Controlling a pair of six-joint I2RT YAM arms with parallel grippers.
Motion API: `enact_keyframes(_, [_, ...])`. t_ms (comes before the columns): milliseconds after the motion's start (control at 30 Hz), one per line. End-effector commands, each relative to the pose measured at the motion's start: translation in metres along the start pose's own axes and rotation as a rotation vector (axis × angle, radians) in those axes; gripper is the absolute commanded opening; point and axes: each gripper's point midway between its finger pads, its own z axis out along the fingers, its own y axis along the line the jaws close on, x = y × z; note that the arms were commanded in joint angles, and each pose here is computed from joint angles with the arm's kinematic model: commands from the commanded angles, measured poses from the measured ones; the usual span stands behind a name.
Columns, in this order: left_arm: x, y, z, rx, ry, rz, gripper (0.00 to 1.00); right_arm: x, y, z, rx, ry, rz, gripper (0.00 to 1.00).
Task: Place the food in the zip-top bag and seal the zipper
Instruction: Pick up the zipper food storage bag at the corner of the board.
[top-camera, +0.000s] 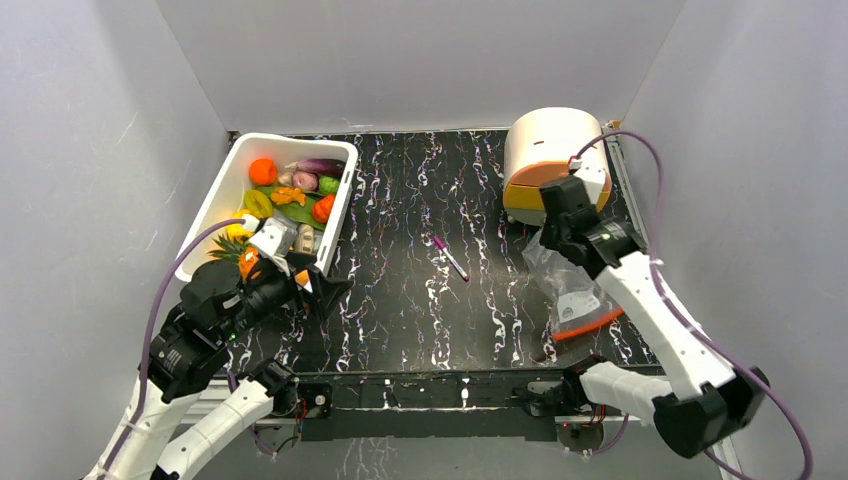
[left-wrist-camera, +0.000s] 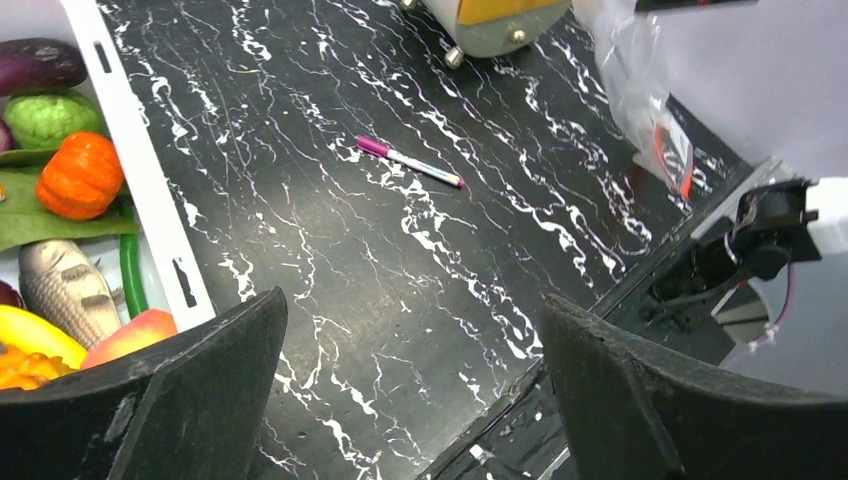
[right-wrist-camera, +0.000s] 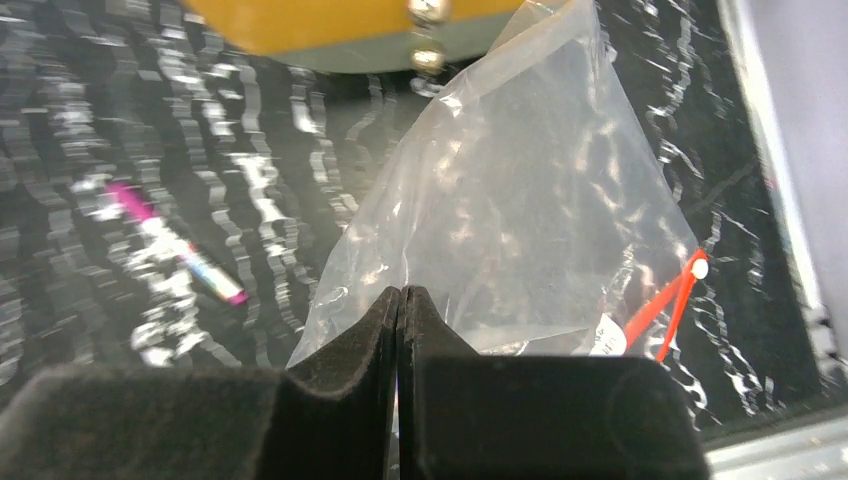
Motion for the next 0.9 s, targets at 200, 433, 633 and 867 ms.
enact_keyframes(200, [-0.006,-0.025,0.009,0.172,-0.026,0.117,0.92,-0.037,0.09,-0.137,-0.775,0.02,0.086,0.0])
enact_keyframes(433, [0.008,-0.032,0.016,0.234,-0.054,0.106,0.93,-0.068,0.142,-0.216,-1.252,0.023,0.208,0.0])
enact_keyframes(633, [0.019,-0.032,0.021,0.27,-0.099,0.195,0.94,-0.092,0.16,-0.232,-1.371,0.03,0.329,0.0])
enact_keyframes(867, [0.034,-0.036,0.038,0.331,-0.082,0.231,0.93,-0.108,0.179,-0.242,-1.454,0.069,0.551,0.0])
